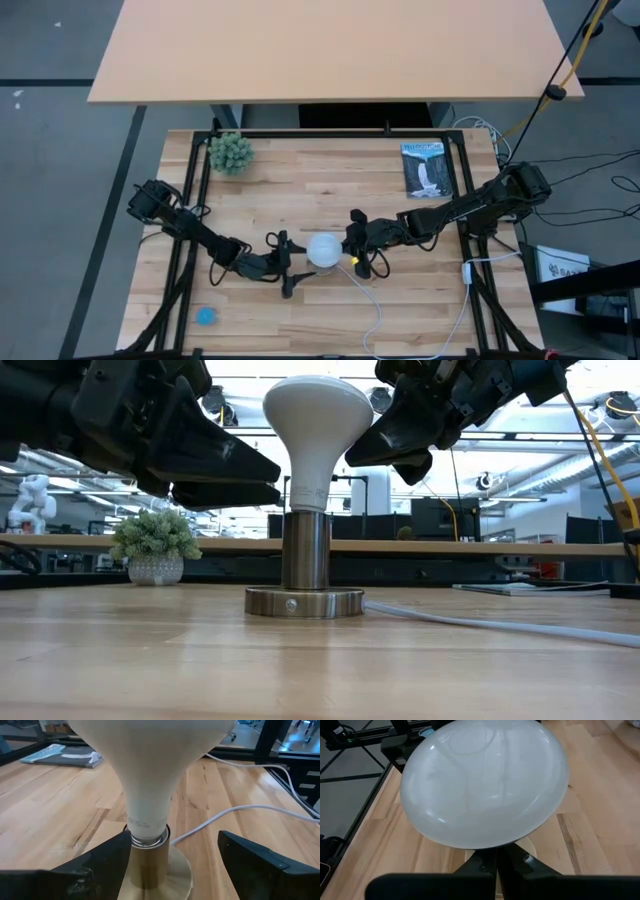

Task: Screw lightbulb
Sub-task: Insert the white lightbulb into the desk lamp

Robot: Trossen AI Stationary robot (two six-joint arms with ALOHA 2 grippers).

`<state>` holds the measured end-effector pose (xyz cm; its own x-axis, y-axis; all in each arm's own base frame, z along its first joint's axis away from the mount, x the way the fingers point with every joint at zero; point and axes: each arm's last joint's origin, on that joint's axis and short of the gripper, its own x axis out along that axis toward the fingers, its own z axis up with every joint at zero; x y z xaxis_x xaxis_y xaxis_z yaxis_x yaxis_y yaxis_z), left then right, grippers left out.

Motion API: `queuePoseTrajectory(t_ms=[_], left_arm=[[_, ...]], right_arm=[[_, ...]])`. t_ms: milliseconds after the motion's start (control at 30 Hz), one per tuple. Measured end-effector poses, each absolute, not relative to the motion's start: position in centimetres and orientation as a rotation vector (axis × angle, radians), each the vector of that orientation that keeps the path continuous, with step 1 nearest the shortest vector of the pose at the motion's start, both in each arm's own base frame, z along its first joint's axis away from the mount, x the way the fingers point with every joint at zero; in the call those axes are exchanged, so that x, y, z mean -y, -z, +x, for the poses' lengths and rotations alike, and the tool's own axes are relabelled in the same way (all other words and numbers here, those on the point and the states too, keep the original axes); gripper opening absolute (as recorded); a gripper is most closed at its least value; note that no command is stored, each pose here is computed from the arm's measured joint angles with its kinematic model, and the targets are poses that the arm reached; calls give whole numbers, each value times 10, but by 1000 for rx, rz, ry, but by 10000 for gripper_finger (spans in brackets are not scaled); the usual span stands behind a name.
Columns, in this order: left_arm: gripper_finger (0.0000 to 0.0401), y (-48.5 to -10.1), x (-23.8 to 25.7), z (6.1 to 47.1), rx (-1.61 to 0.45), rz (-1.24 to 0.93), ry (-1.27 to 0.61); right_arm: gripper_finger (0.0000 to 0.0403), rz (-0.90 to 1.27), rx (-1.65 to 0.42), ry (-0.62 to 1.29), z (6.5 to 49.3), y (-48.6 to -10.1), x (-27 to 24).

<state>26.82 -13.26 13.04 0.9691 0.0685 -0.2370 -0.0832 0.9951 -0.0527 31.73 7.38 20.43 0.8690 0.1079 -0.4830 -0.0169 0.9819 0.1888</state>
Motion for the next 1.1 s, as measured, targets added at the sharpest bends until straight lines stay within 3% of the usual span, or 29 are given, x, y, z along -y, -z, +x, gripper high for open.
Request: queuePoseTrajectory(t_ms=[1100], left_arm=[[303, -130, 129, 270, -237, -60, -88]], right_arm=[[0, 204, -466, -71, 320, -209, -74]])
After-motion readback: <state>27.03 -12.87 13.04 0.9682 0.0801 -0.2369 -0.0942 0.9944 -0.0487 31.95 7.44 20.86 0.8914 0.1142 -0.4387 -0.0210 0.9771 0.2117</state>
